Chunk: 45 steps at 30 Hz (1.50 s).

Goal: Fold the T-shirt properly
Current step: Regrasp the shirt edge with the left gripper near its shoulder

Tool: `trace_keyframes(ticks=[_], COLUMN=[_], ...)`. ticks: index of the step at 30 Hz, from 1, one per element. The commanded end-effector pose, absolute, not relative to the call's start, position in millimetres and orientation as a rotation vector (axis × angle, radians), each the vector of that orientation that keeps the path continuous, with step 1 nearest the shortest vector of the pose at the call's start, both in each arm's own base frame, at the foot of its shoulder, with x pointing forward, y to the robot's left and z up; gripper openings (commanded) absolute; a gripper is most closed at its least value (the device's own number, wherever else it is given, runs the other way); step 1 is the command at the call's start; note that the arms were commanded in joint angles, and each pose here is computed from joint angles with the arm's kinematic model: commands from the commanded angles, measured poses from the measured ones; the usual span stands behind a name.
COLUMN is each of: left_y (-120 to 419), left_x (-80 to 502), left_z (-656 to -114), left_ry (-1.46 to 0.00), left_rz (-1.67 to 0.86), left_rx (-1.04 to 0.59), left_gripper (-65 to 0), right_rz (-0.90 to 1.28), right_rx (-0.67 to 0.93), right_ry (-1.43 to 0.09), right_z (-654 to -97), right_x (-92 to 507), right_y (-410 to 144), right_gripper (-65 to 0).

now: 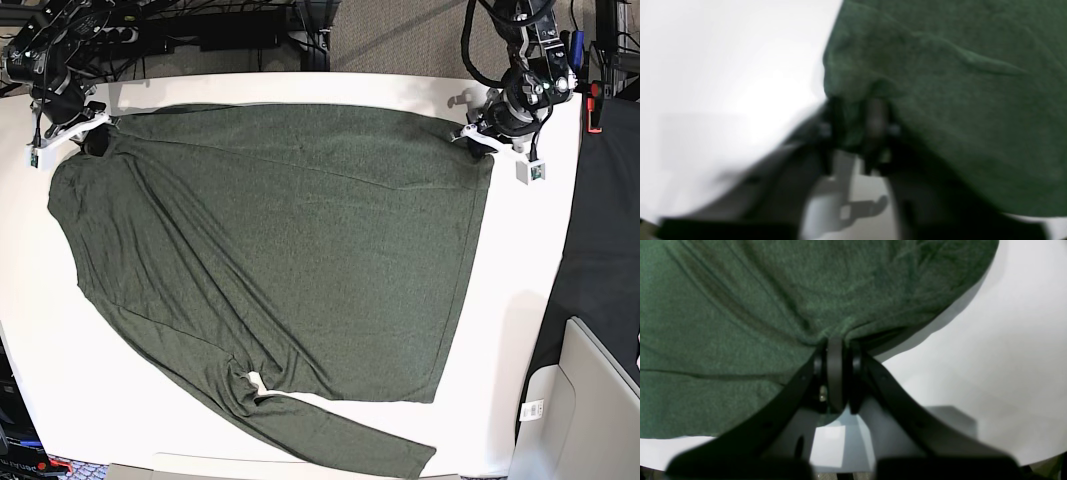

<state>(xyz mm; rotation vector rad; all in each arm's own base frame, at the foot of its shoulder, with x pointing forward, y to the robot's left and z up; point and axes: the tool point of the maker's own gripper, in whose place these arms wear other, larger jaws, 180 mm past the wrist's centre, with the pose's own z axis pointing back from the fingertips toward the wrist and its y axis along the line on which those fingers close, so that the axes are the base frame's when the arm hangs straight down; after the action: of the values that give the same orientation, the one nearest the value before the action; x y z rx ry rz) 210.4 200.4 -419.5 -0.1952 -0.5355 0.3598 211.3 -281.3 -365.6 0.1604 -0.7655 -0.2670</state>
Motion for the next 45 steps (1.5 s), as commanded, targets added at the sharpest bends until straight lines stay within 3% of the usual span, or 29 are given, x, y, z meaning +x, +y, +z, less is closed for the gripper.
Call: trace_keyframes(ticks=[1, 9, 22, 37, 45], left_y=[193, 212, 255, 207, 182], left_x=[192, 195, 167, 195, 222], left_z=[-430, -395, -374, -369, -331], left_ry=[-0.439, -0.547, -0.579, -0.587, -0.713], left_rz=[0.361, 0.344, 0.286, 0.222, 0.209], left_rx=[-0.215, -0.156, -0.062, -0.218, -0.382], left_gripper=[-65.0, -64.8, -64.8, -64.9, -64.9], right_rz=[-0.254, -0.249, -0.078, -0.083, -0.086], right_rx=[0.153, 0.148, 0.067, 0.071, 0.071], right_ry=[-0.814, -0.809, -0.758, -0.823, -0.822], right_z=[-353, -353, -340, -328, -329], right_x=[218, 217, 186, 209, 208], right_y=[-285, -286, -278, -277, -277], right_gripper=[-64.5, -64.5, -64.5, -64.5, -64.5])
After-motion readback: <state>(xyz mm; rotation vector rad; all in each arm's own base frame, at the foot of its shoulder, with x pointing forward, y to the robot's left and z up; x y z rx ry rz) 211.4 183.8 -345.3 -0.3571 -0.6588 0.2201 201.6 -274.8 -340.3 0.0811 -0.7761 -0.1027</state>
